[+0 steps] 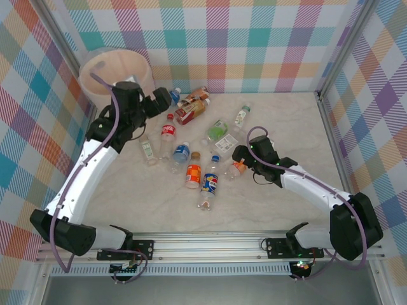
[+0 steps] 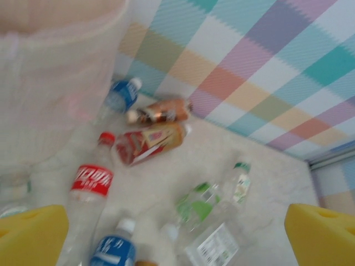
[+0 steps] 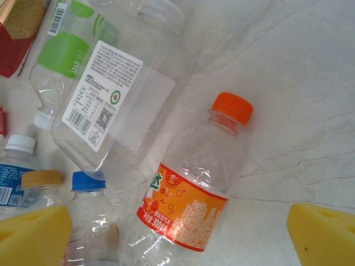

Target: Put the plastic bottles in the bin

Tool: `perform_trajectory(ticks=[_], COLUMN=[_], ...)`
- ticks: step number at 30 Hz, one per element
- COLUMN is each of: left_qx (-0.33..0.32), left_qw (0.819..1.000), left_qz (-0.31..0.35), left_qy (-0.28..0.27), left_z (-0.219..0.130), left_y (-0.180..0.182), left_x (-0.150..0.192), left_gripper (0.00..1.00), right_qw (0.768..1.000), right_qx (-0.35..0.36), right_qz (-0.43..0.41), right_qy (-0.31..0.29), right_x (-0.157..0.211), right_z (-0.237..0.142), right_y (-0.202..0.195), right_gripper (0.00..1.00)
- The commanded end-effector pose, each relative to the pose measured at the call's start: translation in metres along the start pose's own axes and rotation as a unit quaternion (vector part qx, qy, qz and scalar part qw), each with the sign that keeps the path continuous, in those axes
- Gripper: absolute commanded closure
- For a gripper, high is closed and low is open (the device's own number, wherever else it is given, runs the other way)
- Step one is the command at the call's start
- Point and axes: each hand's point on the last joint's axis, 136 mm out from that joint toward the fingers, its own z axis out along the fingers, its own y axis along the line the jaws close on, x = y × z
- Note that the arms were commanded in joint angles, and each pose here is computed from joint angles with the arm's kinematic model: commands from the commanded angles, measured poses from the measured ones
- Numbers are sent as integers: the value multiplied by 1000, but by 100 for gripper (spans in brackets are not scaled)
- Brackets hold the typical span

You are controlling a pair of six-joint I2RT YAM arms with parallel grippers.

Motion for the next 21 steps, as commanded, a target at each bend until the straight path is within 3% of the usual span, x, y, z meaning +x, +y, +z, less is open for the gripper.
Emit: perform_trajectory(ticks=[1,9,15,21], left_qx=[-95,-200,-274,-299], left_qw=[994,971,954,946], left_qz=[22,66,64,30], left_qy=[55,110,102,122], left_z=[7,41,69,92], left_y=[45,121,164,193], left_x=[44,120,138,149], left_gripper=[0,0,0,0], right_qw=[1000,999,999,999], right_qx=[-16,-24,-24,-22], right_qz=[0,-9,-11,-12], right_qy=[-11,-20,-22,-23], right_x=[-8,-15,-16,-16], right_z=[-1,-3,-4,-6], right_y=[12,18,19,17], right_gripper=[0,0,0,0])
